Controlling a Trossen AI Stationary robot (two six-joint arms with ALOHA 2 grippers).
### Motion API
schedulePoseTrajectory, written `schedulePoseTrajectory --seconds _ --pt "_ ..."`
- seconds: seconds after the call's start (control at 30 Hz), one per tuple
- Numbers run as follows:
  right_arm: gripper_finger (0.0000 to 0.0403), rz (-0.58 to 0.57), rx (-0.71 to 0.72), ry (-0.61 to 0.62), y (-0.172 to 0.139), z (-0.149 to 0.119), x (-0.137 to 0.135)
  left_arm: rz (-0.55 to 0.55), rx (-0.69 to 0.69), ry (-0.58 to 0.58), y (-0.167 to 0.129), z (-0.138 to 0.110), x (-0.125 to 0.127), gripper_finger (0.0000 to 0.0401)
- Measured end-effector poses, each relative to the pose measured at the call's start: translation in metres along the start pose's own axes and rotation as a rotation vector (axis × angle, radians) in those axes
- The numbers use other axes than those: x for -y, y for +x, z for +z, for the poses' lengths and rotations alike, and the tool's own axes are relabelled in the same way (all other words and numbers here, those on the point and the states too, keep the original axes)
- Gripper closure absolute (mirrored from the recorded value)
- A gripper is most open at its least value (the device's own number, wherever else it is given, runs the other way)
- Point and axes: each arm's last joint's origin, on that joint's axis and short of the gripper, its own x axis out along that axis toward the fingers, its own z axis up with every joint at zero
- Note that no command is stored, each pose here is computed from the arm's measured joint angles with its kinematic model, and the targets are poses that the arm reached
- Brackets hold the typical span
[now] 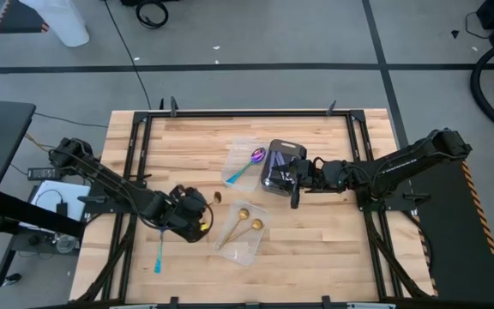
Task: Sort silverware by color (type)
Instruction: Put the gold spoon into the bottom transparent bin
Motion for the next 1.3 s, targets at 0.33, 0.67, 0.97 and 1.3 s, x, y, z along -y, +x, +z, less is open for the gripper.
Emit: schedulePoseTrajectory --seconds 0.33,0.67,0.97,1.3 --pt "0.0224 0.0 0.0 0.0 0.0 0.0 0.0 -0.157 0.111 -0.005 -0.002 0.012 0.017 0.0374" --pt "0.0224 0.0 0.0 0.0 0.0 0.0 0.0 -0.301 0.233 -0.04 -0.004 0.025 0.033 0.0374" --pt "0.0224 0.0 -0.001 0.0 0.0 0.0 0.0 -0.351 0.283 -0.062 0.005 0.028 0.045 0.0374" --pt "0.0224 0.0 -0.005 0.0 0.0 0.0 0.0 -0.351 0.295 -0.071 0.024 0.024 0.056 0.0374"
